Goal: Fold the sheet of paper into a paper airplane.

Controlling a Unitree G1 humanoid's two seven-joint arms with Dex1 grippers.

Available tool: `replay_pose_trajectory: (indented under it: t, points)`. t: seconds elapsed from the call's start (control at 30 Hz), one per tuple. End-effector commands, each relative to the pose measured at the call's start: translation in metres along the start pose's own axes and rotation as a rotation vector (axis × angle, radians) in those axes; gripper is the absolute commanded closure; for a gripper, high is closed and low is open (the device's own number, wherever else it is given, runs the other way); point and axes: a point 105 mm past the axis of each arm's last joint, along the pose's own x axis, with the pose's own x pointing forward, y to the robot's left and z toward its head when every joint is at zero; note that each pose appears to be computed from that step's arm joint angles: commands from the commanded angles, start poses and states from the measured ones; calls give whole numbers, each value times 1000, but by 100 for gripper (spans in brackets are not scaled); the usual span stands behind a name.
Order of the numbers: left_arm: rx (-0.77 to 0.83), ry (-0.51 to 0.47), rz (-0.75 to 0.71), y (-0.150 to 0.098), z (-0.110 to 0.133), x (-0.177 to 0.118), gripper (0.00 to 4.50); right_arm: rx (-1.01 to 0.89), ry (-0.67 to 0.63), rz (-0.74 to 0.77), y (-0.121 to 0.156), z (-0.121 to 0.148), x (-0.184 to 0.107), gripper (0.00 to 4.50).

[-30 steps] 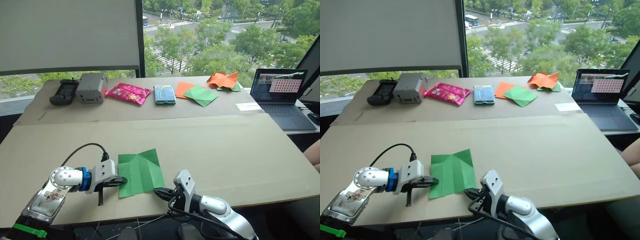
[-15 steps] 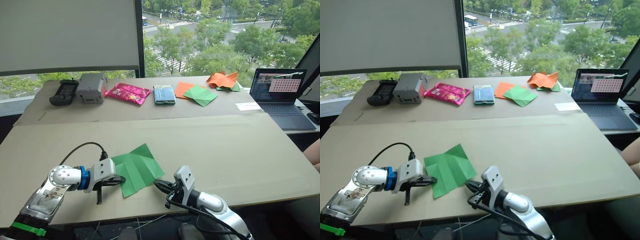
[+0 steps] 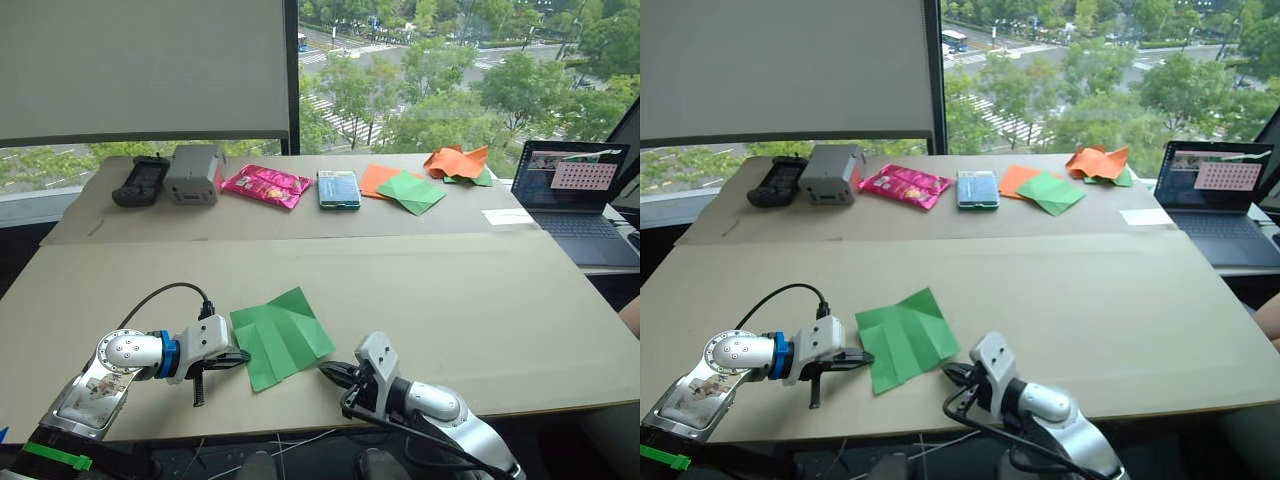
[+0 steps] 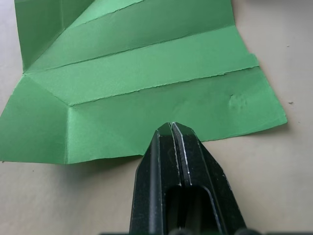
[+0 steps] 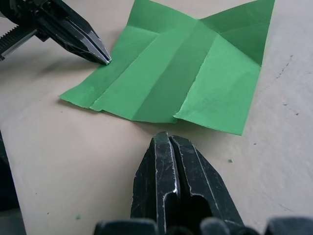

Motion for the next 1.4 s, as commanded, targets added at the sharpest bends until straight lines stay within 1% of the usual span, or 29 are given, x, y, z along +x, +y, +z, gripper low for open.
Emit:
replay_pose_trajectory:
  t: [0.03,0.17,0.37,0.5,0.63,0.93,1.13,1.3,1.4]
  points:
    - [4,32,3,1,-5,1,450,19,159,-153,-30,-30,-18,444]
    - [10,23,2,1,-2,6,450,-1,188,-204,-35,-28,-19,444]
    - [12,19,6,2,-2,8,450,6,184,-218,-31,-28,-9,444]
    - [15,20,13,4,-3,8,450,20,162,-267,-36,-29,-2,444]
    - [18,22,17,5,-4,8,450,63,110,-311,-43,-25,4,444]
    - [23,24,22,6,-5,7,450,128,-14,-211,-25,-6,21,444]
    - [26,26,21,5,-7,8,450,111,-55,-61,-6,9,37,444]
    - [26,27,23,5,-8,7,450,76,-54,43,4,17,53,444]
    - [25,27,22,4,-8,7,450,52,-80,129,15,28,61,444]
